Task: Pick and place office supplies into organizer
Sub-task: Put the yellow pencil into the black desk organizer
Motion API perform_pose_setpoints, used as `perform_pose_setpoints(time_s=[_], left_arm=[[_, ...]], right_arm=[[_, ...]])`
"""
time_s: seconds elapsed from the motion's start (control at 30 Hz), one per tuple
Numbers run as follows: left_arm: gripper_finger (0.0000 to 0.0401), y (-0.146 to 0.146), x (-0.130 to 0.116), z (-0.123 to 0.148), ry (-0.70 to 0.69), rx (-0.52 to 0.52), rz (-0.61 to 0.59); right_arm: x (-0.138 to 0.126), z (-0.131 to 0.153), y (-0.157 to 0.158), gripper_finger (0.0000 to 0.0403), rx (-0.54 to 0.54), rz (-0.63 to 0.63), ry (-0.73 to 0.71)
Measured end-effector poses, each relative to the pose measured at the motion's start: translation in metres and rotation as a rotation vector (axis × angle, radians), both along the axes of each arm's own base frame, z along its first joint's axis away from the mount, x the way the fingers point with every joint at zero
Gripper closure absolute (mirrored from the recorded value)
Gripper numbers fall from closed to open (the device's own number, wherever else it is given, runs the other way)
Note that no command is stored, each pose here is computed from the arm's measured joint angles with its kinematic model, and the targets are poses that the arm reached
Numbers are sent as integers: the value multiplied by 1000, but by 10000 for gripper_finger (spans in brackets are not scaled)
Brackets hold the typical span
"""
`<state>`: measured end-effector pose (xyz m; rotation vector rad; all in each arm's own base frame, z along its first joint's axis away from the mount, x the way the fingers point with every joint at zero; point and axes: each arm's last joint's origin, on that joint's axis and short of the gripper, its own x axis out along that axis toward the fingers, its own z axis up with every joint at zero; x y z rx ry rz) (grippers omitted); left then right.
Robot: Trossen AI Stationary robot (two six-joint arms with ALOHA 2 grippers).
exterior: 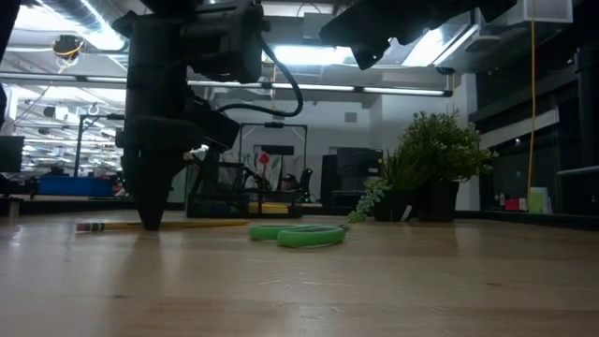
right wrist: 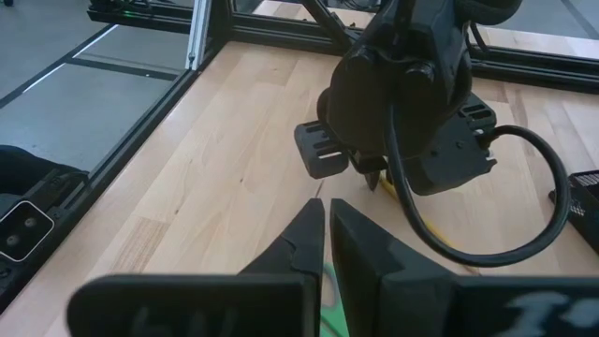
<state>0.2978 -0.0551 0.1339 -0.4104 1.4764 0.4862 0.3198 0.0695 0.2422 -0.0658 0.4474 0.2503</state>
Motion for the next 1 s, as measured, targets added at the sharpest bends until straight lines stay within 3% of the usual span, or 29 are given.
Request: perform_pose_setpoints(time_s=[1.0], left_arm=[[371,0,0,0,6,-12,9]], right_arm=[[0,0,0,377,0,0,0]])
